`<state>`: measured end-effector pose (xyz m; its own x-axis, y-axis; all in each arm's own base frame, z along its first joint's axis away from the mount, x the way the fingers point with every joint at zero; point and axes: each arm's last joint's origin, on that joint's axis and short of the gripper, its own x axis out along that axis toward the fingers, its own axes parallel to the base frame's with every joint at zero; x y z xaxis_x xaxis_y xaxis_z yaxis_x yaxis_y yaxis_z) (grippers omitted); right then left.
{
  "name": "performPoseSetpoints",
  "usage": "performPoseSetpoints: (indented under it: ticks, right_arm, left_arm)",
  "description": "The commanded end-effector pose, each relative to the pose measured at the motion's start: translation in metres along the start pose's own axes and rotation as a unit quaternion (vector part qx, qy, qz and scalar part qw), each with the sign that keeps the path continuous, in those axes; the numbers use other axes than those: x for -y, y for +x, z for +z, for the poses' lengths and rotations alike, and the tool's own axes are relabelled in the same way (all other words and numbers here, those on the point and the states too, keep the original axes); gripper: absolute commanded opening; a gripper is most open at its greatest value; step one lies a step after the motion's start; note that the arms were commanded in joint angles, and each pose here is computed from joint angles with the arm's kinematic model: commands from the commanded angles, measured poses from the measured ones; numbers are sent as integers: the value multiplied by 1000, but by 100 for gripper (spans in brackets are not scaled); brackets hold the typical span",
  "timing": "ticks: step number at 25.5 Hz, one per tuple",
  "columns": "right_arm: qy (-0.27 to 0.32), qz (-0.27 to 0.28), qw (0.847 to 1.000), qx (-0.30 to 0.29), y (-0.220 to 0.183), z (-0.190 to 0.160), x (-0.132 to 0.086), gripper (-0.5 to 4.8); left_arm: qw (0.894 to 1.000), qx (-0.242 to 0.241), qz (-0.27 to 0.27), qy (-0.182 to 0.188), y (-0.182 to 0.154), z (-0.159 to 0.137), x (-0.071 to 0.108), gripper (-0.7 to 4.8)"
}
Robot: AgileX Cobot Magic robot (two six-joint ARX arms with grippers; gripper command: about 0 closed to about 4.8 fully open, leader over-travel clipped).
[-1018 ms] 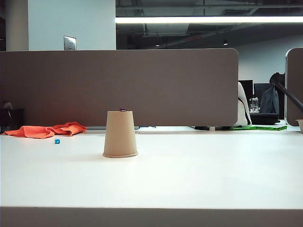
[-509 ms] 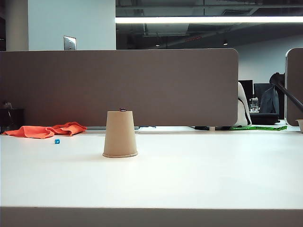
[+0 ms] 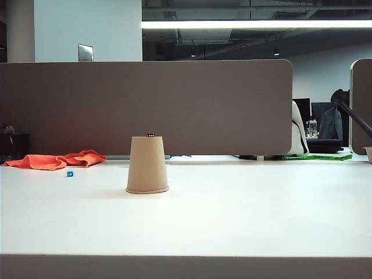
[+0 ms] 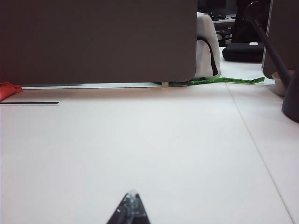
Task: Throw the dice onto the paper cup, compare its value with the values of the other dice on the table, place the die with the higher value on the paper cup, and take no action if both dice have the same value.
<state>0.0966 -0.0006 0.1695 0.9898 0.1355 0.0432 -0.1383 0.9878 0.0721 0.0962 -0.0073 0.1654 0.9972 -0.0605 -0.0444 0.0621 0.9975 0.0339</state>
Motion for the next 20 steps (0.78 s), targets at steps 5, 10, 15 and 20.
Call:
performPoseSetpoints:
  ticks: [5,10,15,20]
  right_arm:
    - [-1,2,1000,-3,0,-1,0,-6]
    - [-1,11,1000,-4,0,-1,-1,-5]
    - [0,13,1000,-7,0,-2,-1,-5]
    - [1,13,1000,-13,0,-3,-1,-6]
  left_arm:
    - [1000,8,7,12,1,-3,0,-6]
    - [1000,16,16,22,1,-1,-1,-6]
    - [999,14,27,22,1,-1,-2,-6]
    - [999,15,27,22,1,-1,-2,-6]
